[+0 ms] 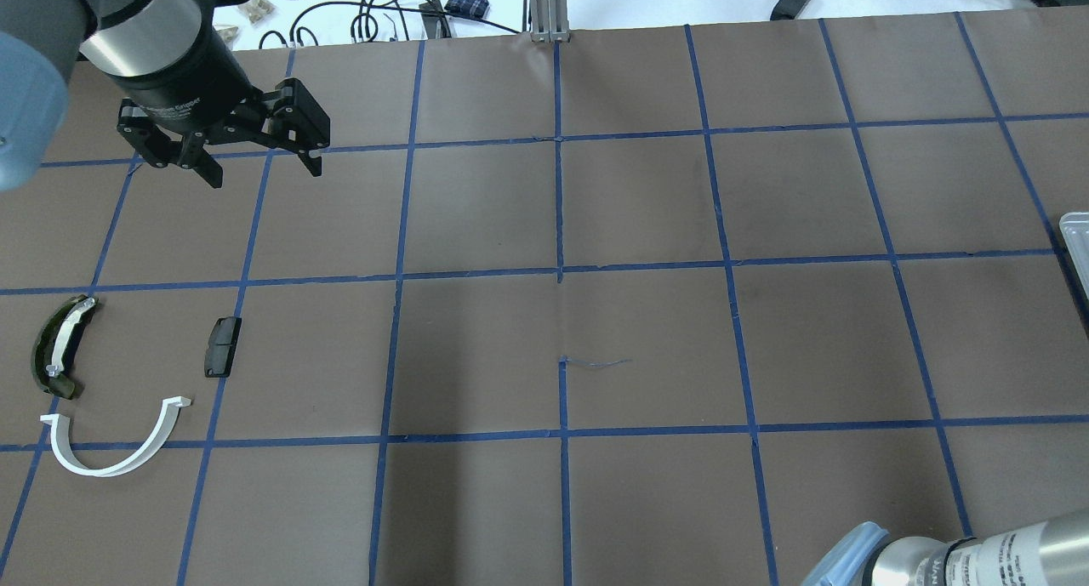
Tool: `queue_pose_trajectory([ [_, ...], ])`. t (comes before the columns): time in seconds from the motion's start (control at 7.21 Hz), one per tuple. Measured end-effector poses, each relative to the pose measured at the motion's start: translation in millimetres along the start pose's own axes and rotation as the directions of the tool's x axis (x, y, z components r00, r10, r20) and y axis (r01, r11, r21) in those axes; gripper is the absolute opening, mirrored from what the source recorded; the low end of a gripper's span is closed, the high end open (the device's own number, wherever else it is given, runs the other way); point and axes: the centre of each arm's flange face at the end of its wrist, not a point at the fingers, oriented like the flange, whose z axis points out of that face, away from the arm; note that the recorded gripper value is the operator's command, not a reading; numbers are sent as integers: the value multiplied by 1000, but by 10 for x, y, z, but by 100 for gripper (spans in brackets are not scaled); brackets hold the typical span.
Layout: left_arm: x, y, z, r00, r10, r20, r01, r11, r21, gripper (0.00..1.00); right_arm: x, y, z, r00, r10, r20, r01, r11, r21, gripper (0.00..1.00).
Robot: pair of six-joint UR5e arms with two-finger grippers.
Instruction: Place bearing gear from tray to pile
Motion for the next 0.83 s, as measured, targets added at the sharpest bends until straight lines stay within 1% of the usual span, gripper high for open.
queue_pose_trajectory([
  [0.14,0,0,-2,1000,0,0,0,1000,0,100,172,31,281,995,-78,-60,78,997,6,97],
  [0.28,0,-1,-4,1000,-1,0,1,1000,1,100,283,4,486,986,-135,-99,137,990,13,96],
  [0.42,0,-3,-7,1000,-2,0,2,1000,1,100,344,-109,616,971,-212,-112,215,976,15,94],
  [0.55,1,-5,-8,1000,-3,0,3,1000,2,100,376,-276,730,948,-299,-109,303,953,17,93],
  [0.69,0,-6,-9,1000,-3,0,3,1000,2,100,382,-399,896,922,-375,-95,379,925,25,92],
  [0.83,0,-6,-10,1000,-3,0,3,1000,2,100,384,-444,1056,904,-420,-82,423,906,30,91],
])
